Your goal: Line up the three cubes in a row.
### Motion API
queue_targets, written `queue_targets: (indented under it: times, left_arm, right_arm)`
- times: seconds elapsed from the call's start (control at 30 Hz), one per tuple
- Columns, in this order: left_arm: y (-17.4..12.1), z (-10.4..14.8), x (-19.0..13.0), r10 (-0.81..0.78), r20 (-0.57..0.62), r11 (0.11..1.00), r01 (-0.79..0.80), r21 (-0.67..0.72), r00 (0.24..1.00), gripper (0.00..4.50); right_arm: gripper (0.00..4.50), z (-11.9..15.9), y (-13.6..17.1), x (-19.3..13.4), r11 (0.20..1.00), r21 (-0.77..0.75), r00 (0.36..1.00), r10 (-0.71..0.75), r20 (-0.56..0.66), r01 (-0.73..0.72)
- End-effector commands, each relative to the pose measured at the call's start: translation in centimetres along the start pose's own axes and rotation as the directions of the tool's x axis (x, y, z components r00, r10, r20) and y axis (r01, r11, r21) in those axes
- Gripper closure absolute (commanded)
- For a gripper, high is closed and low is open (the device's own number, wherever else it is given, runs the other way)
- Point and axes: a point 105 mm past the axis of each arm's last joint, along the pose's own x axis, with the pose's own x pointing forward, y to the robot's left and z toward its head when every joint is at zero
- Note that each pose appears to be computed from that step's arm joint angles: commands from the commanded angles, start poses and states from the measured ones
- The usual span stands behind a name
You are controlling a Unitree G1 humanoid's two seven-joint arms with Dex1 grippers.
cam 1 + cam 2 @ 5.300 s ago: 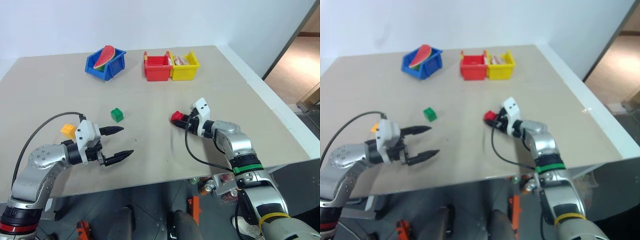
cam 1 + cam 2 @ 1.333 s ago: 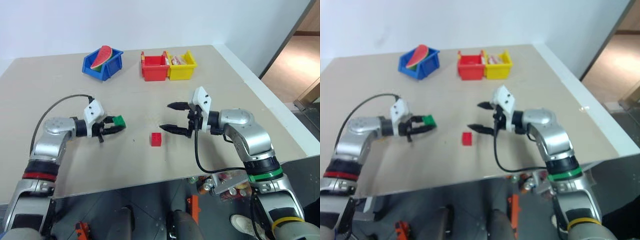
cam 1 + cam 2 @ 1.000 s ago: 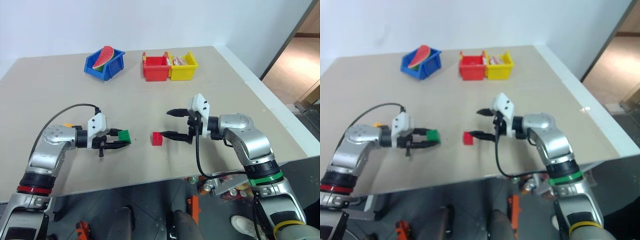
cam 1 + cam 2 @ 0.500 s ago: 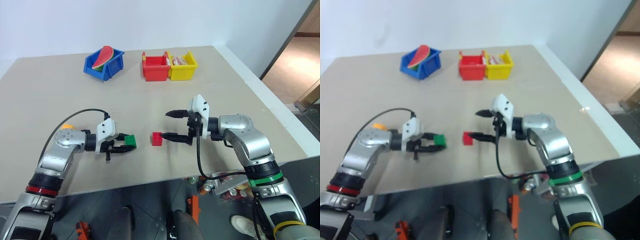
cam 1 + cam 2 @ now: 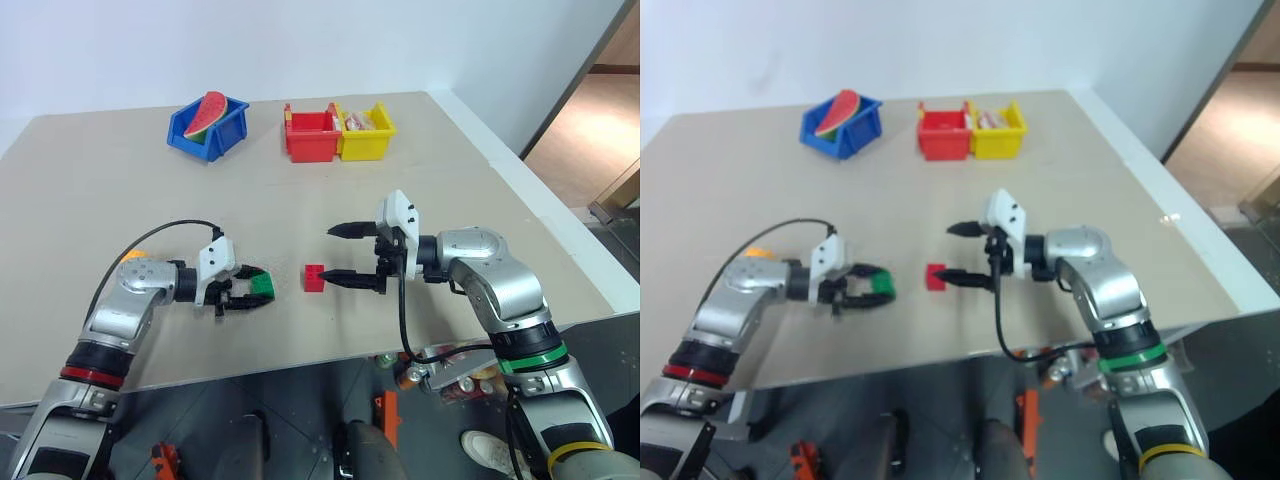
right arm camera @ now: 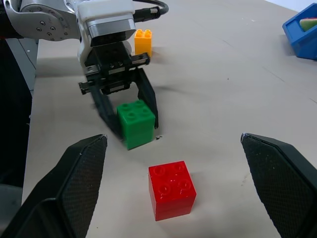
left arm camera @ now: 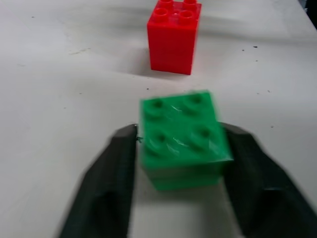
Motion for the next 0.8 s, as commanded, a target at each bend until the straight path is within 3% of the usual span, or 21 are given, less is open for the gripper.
queue_targets:
  times: [0.03, 0.1, 0.3, 0.43, 0.57, 0.8]
  left_arm:
    - [0.3, 1.3, -0.3, -0.011, 0.020, 0.998, 0.010, 0.059, 1.000, 0.47]
    - [0.5, 1.6, -0.6, -0.005, 0.016, 0.997, 0.004, 0.076, 1.000, 0.04]
    - [1.4, 3.9, -3.6, 0.078, 0.045, 0.994, -0.081, 0.073, 0.996, 0.04]
    - [2.3, 5.4, -6.8, 0.225, 0.074, 0.974, -0.227, 0.014, 0.971, 0.04]
    - [4.2, 6.7, -10.1, 0.496, 0.153, 0.868, -0.483, -0.119, 0.855, 0.04]
    - [5.1, 3.2, -15.6, 0.846, 0.070, 0.527, -0.812, -0.251, 0.528, 0.04]
  right_arm:
    - [0.00, 1.0, 0.0, -0.1, 0.999, -0.049, 1.000, 0.009, 0.012, -0.009]
    - [0.00, 1.0, 0.0, 0.0, 0.999, -0.051, 1.000, 0.009, 0.011, -0.008]
    - [0.00, 1.2, -0.1, -0.1, 0.998, -0.059, 1.000, 0.006, 0.016, -0.005]
    - [0.00, 1.3, -0.2, -0.2, 0.998, -0.060, 1.000, 0.002, 0.019, -0.001]
    - [0.00, 1.3, -0.4, -0.2, 0.998, -0.063, 1.000, 0.002, 0.024, 0.000]
    - [0.00, 1.7, -0.5, 0.4, 0.997, -0.073, 0.999, 0.034, 0.033, -0.031]
